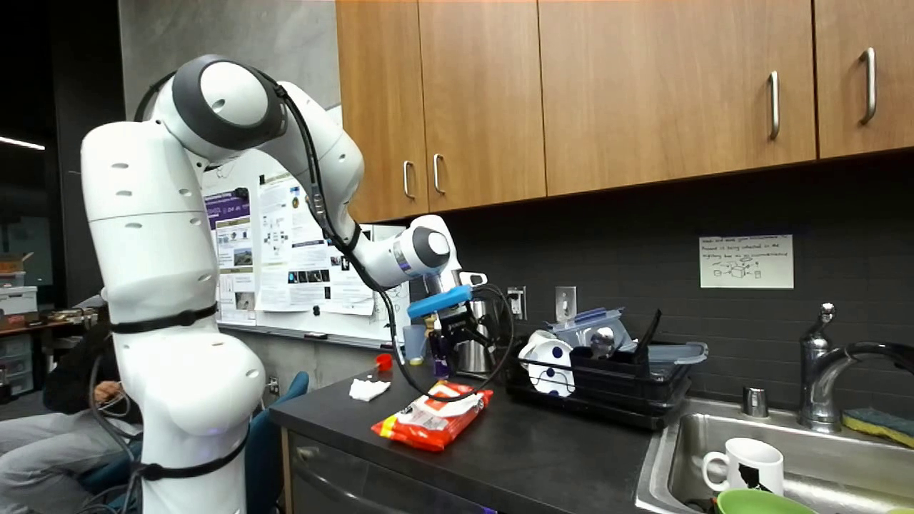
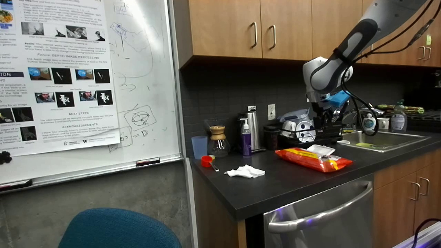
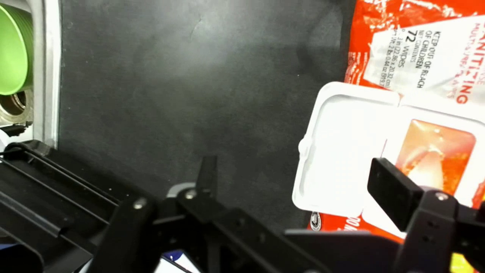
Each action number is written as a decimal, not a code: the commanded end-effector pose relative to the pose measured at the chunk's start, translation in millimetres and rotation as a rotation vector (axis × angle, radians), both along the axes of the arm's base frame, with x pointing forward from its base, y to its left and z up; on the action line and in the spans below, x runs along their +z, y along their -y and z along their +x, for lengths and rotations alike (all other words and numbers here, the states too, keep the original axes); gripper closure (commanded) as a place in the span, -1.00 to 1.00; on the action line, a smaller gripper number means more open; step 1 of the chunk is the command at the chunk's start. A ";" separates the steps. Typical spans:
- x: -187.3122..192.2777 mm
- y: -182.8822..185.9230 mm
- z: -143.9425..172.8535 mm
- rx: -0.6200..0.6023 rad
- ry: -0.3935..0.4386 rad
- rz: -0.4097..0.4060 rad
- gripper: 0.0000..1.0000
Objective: Open the pack of wipes
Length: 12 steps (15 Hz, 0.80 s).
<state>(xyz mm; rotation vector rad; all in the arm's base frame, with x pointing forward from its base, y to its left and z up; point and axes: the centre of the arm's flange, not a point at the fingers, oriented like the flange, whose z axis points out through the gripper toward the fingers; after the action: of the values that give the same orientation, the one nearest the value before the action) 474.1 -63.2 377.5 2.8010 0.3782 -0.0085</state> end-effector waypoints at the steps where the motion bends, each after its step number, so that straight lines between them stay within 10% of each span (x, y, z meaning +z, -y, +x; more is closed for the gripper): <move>1: 17.9 -7.2 -16.5 -0.023 -0.022 0.034 -1.00; 12: 38.6 -19.6 -39.3 -0.101 -0.068 0.211 -1.00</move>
<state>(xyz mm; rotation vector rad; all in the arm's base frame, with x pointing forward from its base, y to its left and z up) 449.7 -46.2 406.1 2.9916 0.2609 -0.0945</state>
